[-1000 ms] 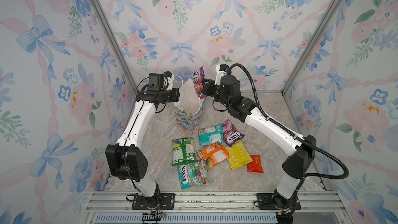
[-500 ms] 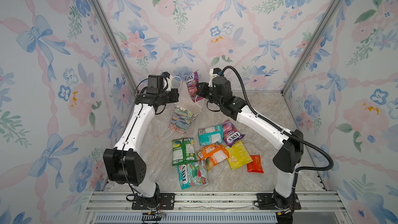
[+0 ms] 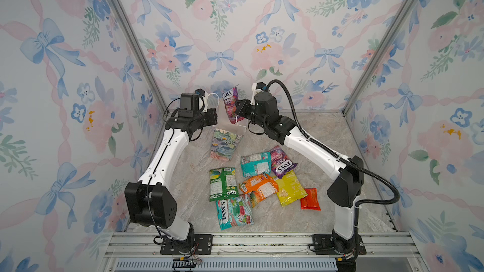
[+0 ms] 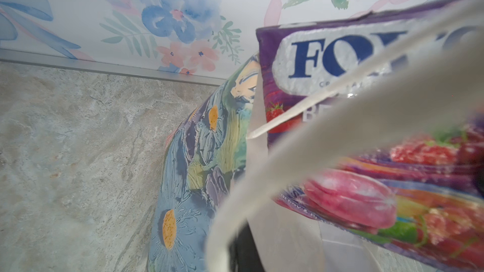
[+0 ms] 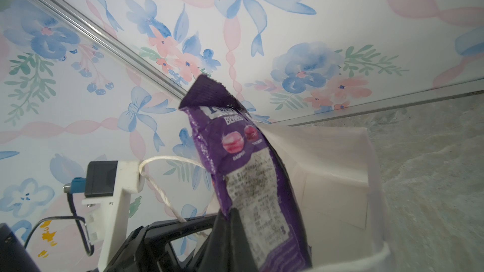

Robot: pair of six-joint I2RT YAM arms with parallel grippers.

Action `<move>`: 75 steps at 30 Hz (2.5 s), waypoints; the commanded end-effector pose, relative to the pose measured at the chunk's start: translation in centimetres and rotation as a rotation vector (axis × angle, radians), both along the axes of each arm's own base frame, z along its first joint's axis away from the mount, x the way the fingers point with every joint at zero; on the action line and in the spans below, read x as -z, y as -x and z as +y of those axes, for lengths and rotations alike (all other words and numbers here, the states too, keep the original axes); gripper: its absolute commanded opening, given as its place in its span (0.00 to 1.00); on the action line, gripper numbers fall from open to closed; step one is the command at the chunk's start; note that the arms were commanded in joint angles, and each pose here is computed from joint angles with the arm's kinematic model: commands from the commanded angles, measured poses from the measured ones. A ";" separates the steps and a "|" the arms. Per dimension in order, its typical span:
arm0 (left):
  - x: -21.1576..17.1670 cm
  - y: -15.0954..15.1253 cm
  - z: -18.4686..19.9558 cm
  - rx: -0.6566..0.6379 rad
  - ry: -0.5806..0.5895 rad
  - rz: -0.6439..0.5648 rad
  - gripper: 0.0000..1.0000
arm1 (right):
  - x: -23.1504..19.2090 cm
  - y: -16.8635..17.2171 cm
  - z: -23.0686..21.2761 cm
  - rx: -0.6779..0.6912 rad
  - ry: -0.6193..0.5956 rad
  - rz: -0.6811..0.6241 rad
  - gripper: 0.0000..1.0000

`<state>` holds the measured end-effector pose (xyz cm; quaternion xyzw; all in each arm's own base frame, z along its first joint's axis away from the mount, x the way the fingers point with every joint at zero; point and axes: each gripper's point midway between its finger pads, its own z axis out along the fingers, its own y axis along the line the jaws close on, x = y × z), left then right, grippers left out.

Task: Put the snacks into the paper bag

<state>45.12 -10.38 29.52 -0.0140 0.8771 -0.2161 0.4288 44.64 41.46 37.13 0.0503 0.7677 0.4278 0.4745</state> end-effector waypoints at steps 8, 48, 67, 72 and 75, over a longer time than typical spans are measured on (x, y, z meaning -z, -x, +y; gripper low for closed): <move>-1.4 0.3 -0.7 -0.027 0.111 -0.070 0.00 | -8.2 0.7 -1.0 -0.009 -0.007 -0.164 0.00; -1.1 1.8 0.8 -0.164 0.175 -0.089 0.00 | -4.2 0.1 -1.2 -0.144 0.051 -0.033 0.00; -1.0 2.1 1.1 -0.179 0.176 -0.100 0.00 | -1.0 -1.0 -0.9 -0.133 0.035 0.044 0.00; -0.6 1.9 1.2 -0.183 0.169 -0.093 0.00 | -2.6 -0.6 -1.6 -0.119 0.006 0.002 0.00; -0.4 1.8 1.1 -0.183 0.168 -0.088 0.00 | -3.4 -0.4 -1.4 -0.140 -0.016 -0.014 0.00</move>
